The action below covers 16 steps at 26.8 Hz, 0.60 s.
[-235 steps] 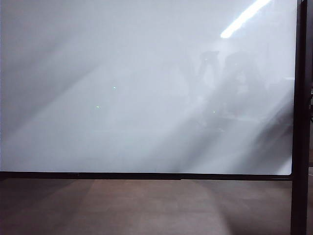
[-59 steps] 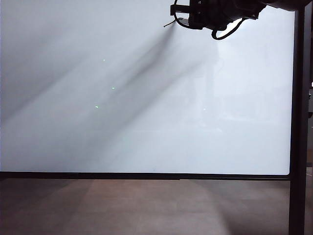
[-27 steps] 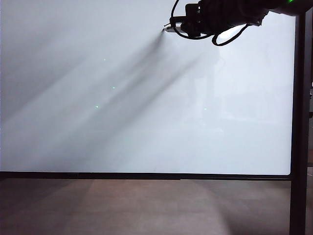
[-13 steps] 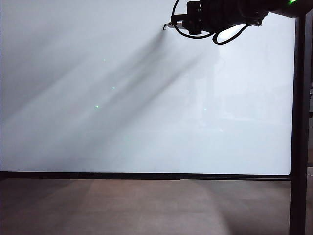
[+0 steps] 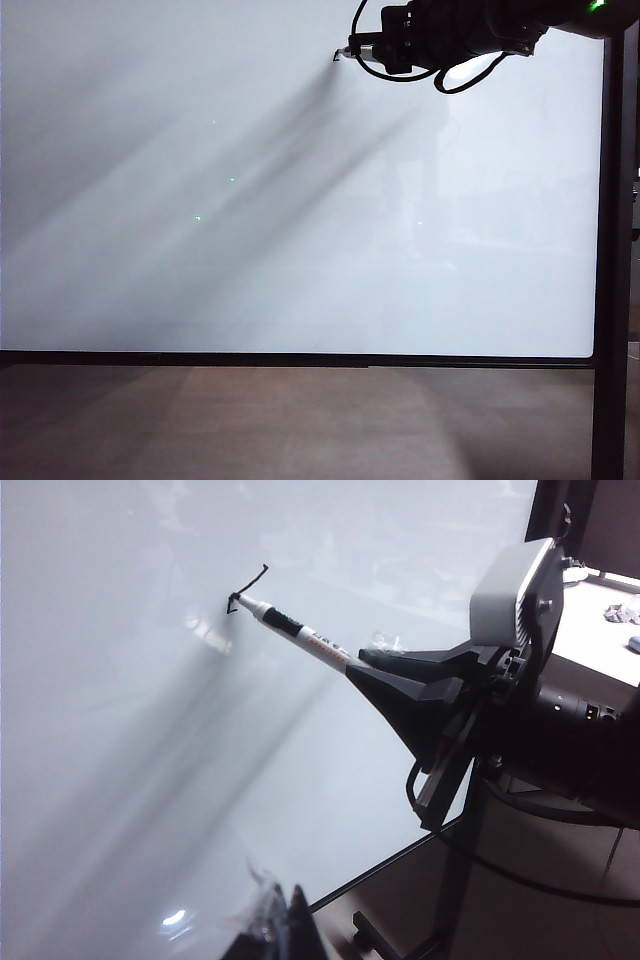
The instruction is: Reach to the right to find the marker pen, pick it up, and write the number 6 on the whiteboard.
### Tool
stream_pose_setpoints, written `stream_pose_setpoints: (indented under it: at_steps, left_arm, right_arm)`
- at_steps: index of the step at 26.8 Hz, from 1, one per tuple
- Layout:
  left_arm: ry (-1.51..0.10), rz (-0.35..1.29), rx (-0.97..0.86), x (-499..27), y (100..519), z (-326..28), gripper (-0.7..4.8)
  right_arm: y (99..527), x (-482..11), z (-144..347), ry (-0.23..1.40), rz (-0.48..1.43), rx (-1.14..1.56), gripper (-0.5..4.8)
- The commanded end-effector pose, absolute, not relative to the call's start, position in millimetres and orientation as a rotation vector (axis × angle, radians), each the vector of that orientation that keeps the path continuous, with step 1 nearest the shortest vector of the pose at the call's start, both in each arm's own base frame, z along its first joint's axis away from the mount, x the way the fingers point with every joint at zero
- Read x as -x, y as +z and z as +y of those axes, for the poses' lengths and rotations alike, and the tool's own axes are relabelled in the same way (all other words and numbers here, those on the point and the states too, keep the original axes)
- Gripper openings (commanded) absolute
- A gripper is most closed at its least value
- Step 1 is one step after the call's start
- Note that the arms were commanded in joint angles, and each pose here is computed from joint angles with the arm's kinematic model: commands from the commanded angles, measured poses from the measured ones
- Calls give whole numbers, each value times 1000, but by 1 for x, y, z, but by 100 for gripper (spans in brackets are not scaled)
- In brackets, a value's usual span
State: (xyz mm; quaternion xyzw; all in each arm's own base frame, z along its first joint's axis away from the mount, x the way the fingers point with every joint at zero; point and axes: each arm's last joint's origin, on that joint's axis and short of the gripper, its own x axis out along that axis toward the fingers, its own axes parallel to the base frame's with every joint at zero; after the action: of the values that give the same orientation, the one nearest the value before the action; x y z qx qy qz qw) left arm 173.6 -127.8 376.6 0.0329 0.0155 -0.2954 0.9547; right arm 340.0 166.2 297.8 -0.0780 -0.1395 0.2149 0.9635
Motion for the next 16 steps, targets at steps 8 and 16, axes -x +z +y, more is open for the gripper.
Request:
stream_pose_setpoints:
  at_steps: [8,16]
  left_arm:
    - [-603,11,-56,-172,380,-127,-5]
    - [-603,11,-56,-172,380,-127,-5]
  right_arm:
    - [296,-341,166,427,-245,159,30]
    - [294,-341,166,433,-215,149,30]
